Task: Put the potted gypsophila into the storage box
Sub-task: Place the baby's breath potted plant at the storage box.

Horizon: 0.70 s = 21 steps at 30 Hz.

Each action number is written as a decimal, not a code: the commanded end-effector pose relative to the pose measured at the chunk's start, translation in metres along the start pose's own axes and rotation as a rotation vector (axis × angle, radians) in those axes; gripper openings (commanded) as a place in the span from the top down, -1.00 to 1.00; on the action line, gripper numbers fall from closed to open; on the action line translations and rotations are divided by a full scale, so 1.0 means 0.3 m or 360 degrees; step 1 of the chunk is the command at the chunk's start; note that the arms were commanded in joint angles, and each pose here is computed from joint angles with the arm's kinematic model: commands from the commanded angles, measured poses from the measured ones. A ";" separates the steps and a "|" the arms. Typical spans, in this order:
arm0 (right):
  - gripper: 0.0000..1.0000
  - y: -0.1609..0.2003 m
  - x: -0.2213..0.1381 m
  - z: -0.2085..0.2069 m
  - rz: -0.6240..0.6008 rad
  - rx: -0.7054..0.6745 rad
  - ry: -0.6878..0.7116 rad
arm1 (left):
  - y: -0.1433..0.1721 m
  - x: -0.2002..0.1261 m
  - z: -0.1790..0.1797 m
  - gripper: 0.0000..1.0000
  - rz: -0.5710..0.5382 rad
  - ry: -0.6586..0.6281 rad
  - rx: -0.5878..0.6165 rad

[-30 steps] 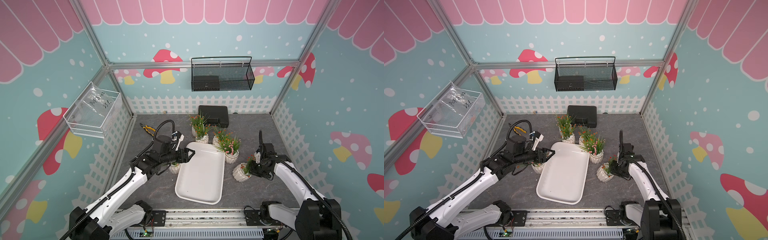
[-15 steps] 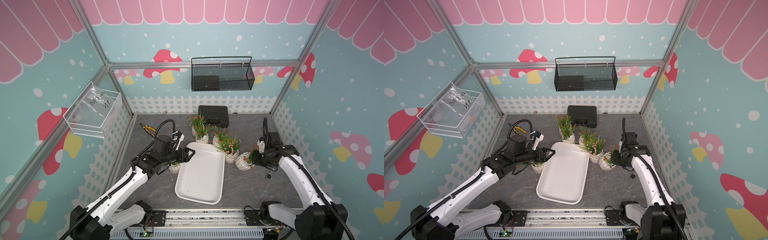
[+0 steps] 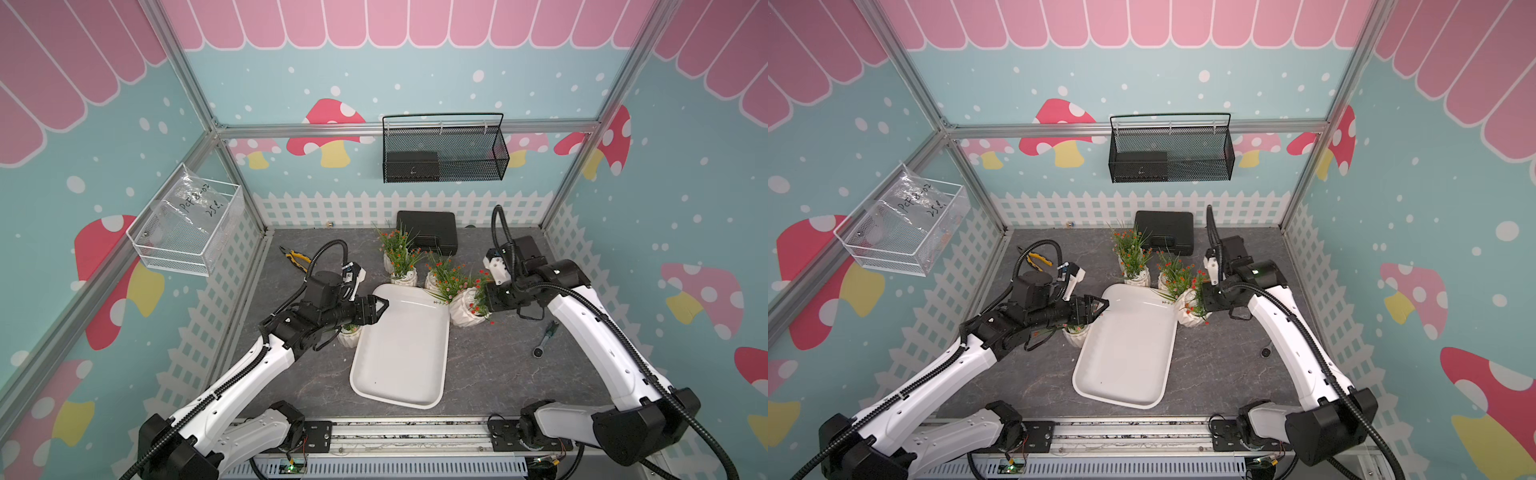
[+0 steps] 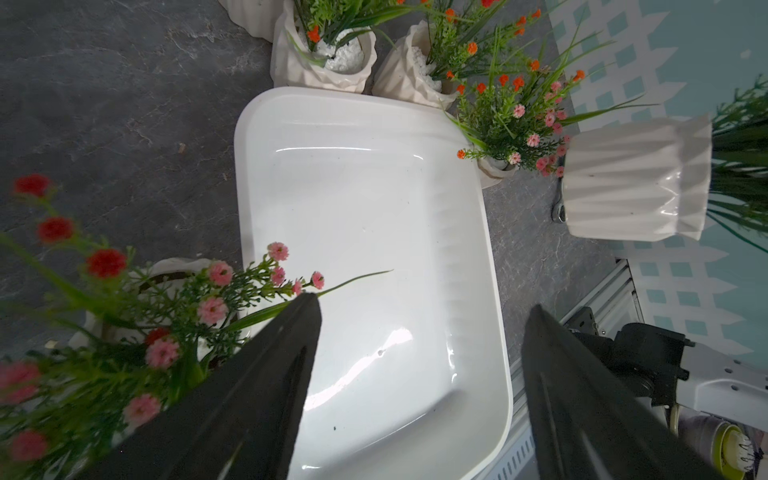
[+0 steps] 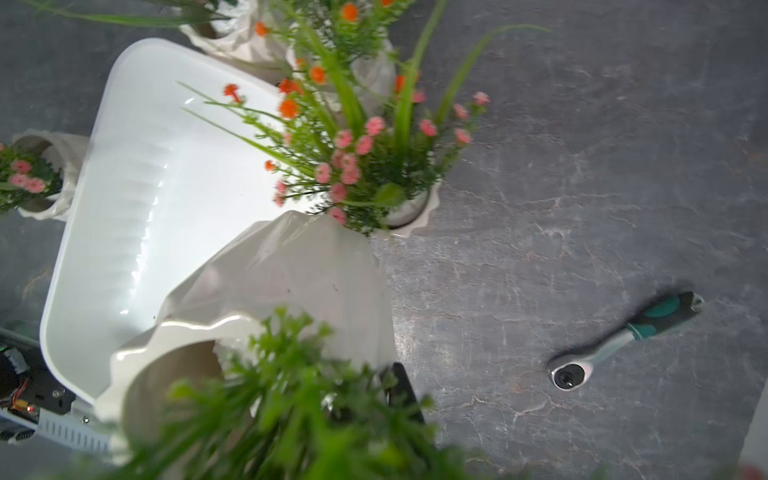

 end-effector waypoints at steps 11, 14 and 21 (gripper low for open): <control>0.74 -0.317 0.130 0.336 -0.0012 -0.0491 -0.0061 | -0.040 -0.086 0.081 -0.45 -0.0025 0.0261 -0.0362; 0.74 -0.366 0.195 0.390 0.0021 -0.0586 -0.0031 | -0.049 -0.104 0.090 -0.45 -0.0033 0.0235 -0.0371; 0.73 -0.404 0.367 0.444 0.0126 -0.0691 -0.0002 | -0.074 -0.130 0.114 -0.45 -0.0028 0.0140 -0.0360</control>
Point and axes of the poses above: each gripper's point midway between its finger pads, its own x axis out along the fingers, its own z axis along the line the jaws close on, y = z × x, the point moved 4 cm from there along -x, back along the fingers, and after that the axes turned 10 degrees about -x, right-handed, at the moved point
